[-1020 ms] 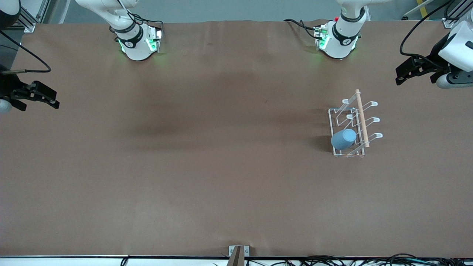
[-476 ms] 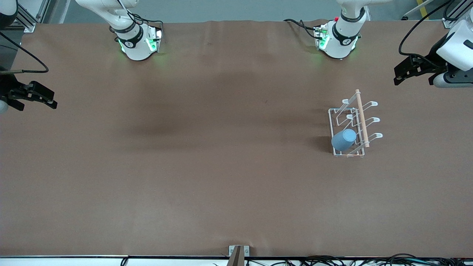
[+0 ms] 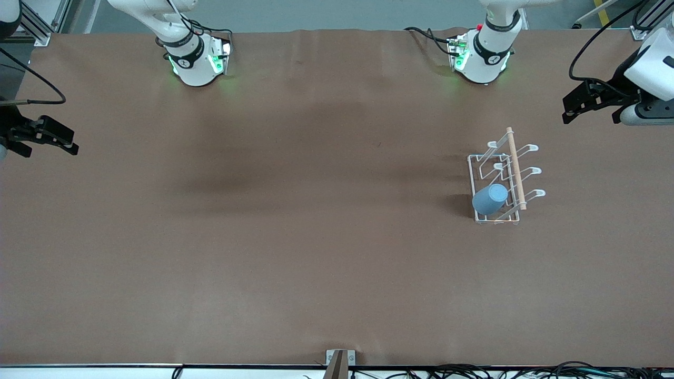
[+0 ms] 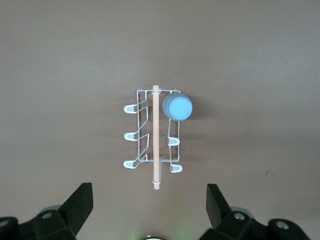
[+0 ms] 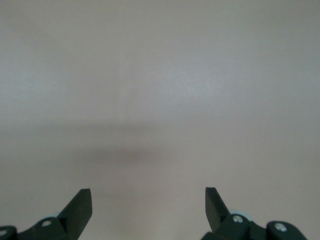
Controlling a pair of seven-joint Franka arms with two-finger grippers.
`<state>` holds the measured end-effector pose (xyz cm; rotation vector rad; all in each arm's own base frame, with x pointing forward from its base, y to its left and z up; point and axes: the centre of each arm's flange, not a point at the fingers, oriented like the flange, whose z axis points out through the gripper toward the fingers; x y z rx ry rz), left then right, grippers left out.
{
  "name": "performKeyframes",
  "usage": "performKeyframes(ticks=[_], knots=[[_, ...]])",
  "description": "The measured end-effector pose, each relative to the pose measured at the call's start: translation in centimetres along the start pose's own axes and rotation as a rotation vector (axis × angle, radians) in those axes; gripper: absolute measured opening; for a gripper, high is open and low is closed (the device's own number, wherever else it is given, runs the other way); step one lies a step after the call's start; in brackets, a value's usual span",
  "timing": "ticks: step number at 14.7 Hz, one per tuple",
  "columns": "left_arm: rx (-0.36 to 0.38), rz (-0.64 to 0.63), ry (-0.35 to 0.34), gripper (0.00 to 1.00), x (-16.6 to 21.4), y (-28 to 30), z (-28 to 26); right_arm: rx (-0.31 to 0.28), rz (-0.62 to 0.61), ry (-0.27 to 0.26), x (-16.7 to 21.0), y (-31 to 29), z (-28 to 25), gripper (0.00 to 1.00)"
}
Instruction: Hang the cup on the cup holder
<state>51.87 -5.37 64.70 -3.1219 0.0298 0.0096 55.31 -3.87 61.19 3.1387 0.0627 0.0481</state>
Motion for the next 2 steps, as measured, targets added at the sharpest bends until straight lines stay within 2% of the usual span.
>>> performKeyframes(ticks=[2], knots=[[0.0, 0.0, -0.001, 1.0, 0.03, -0.01, 0.05, 0.0, 0.0, -0.001, -0.01, 0.0, 0.0, 1.0]])
